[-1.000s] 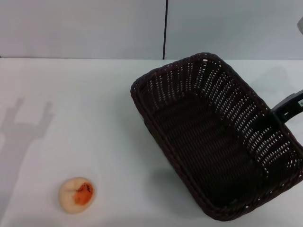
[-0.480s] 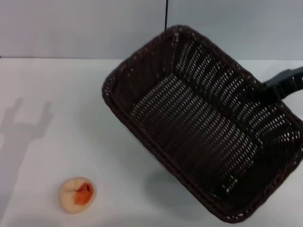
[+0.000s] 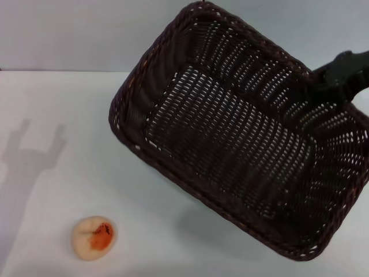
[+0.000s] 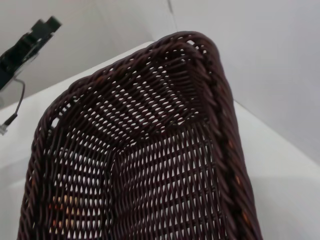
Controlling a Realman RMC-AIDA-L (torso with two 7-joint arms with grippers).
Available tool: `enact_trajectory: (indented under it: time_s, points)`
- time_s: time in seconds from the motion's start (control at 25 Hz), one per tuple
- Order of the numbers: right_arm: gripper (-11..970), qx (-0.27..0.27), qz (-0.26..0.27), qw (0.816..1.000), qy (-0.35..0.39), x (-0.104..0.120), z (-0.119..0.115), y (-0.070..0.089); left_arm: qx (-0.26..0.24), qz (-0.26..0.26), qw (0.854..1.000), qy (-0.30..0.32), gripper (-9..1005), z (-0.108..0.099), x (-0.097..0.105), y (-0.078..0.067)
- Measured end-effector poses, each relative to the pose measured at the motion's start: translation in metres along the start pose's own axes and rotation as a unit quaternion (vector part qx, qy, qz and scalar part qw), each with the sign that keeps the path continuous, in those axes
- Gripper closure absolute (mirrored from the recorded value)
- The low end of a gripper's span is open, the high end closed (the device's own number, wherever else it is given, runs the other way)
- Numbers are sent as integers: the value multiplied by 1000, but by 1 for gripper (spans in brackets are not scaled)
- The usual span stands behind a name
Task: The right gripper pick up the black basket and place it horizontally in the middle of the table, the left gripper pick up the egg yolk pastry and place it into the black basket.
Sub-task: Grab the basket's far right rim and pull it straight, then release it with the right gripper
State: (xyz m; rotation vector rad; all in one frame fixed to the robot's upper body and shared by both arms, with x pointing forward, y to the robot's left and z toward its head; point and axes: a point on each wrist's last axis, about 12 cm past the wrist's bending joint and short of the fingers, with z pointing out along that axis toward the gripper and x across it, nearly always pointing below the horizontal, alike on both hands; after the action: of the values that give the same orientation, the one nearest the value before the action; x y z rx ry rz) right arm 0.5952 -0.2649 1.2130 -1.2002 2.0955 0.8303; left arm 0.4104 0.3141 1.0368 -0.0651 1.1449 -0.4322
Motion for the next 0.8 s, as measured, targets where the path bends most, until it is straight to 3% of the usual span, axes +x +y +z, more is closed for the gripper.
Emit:
enact_trajectory:
  time_s: [0.28,0.8]
  points:
    - [808,-5,-127,992,24,-28,-7,10,4,-2,1000,5,185,-2,1,-1]
    - [809,-22,-236,968,83,-48,21,21,20,-11,999,23,185,-8,4,-7]
